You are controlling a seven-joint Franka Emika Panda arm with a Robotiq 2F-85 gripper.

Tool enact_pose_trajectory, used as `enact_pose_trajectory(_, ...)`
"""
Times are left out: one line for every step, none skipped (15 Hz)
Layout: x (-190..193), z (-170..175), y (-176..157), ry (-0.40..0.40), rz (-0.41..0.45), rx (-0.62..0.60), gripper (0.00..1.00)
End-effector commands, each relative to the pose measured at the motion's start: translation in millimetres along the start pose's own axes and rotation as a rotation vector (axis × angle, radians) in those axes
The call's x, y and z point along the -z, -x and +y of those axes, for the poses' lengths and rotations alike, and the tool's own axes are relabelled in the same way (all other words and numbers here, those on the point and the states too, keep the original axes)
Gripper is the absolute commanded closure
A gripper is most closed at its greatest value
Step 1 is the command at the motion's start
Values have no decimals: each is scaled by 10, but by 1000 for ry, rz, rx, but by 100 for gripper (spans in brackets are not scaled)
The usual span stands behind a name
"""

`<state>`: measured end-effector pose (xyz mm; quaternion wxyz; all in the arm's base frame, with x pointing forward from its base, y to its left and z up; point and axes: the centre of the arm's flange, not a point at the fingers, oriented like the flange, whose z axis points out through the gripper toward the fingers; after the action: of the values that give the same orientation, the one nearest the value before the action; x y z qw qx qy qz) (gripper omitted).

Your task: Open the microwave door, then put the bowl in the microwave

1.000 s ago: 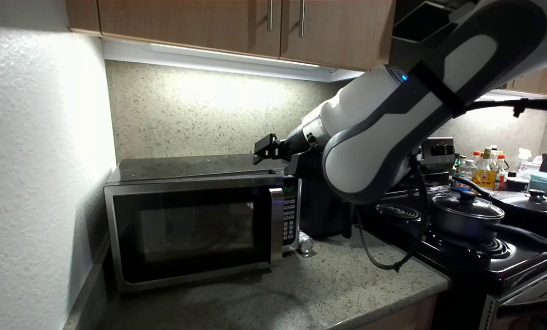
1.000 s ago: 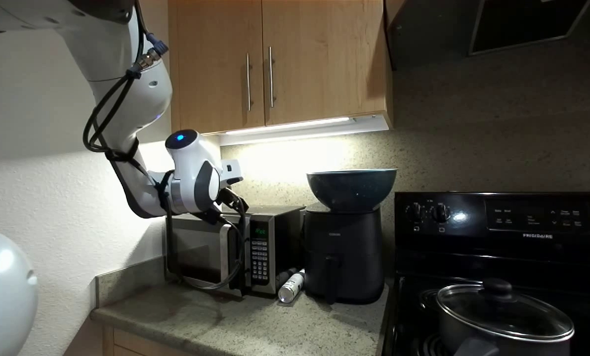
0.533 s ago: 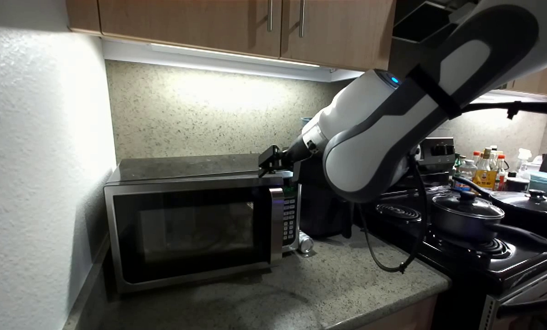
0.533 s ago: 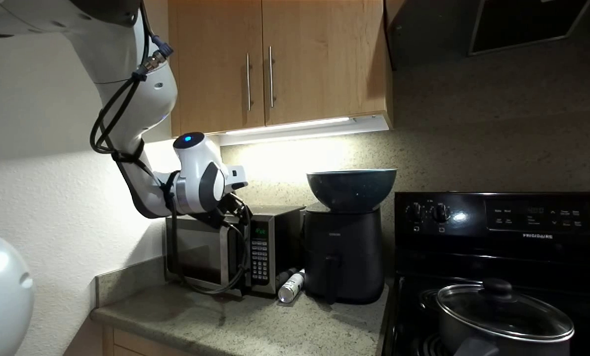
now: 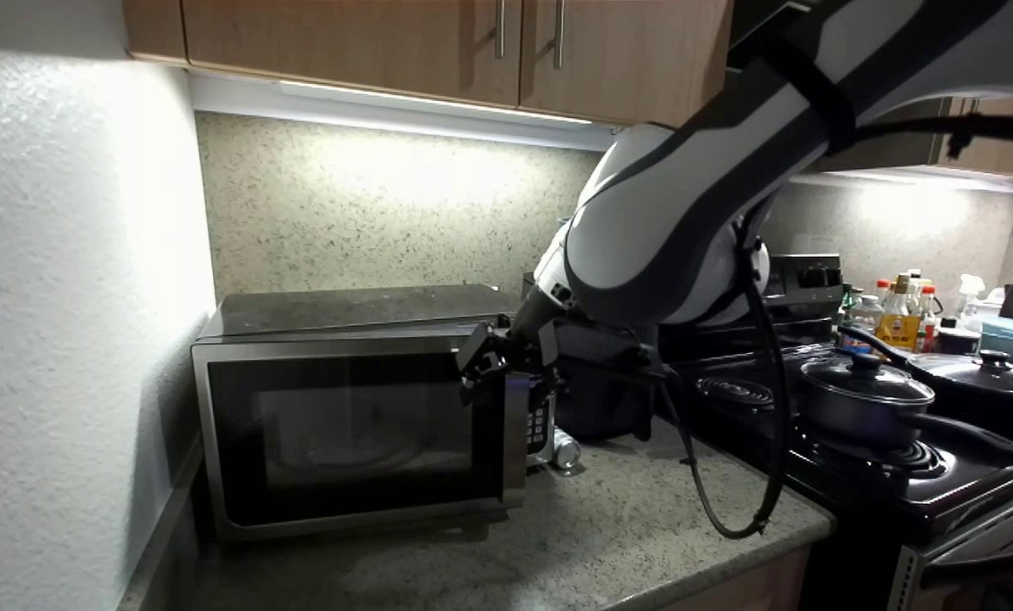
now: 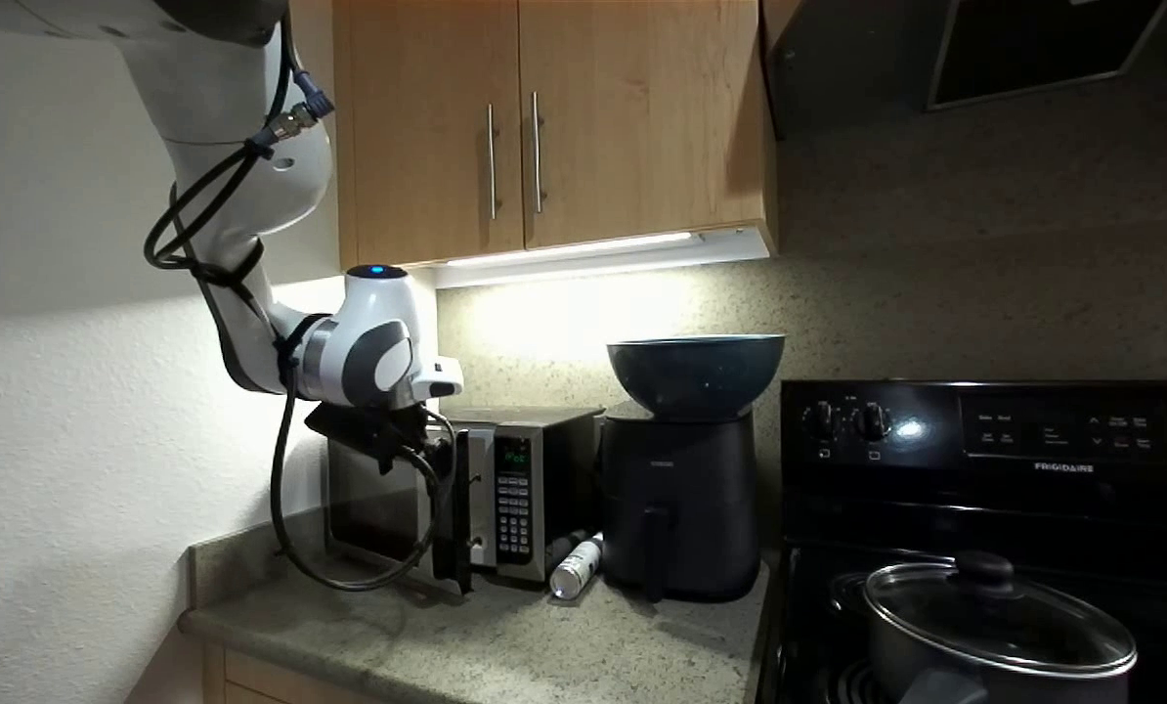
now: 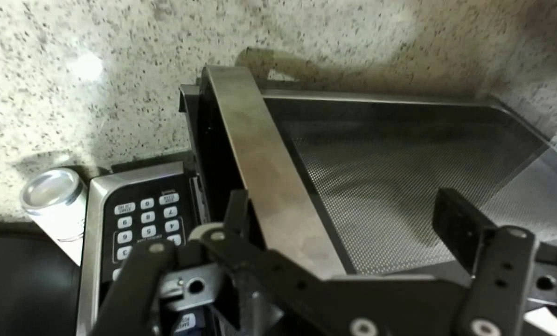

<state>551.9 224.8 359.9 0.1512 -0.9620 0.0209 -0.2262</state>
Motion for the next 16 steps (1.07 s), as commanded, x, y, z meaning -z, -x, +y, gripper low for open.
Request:
enact_pose_trajectory(146, 149, 33, -10, -85, 60, 0)
enact_pose_trajectory(14, 25, 20, -5, -49, 29, 0)
enact_pose_trajectory(23, 47, 17, -3, -60, 37, 0)
enact_pose_trajectory(28, 62, 14, -2, -65, 42, 0)
enact_pose_trajectory(37, 30, 29, -10, -68, 45, 0)
enact_pose_trajectory(44, -25, 59, -24, -75, 53, 0)
enact_pose_trajectory(53, -118, 108, -39, -81, 70, 0)
enact_pose_trajectory(63, -223, 163, -53, -90, 93, 0)
enact_pose_trajectory(81, -336, 236, -64, -102, 119, 0)
enact_pose_trajectory(95, -418, 297, -68, -116, 142, 0)
enact_pose_trajectory(97, -503, 366, -67, -127, 164, 0)
enact_pose_trajectory(122, -567, 414, -71, -139, 183, 0)
enact_pose_trajectory(139, -647, 491, -68, -147, 201, 0)
enact_pose_trajectory(171, -710, 553, -72, -154, 215, 0)
enact_pose_trajectory(199, -781, 629, -75, -158, 233, 0)
enact_pose_trajectory(229, -853, 706, -84, -162, 251, 0)
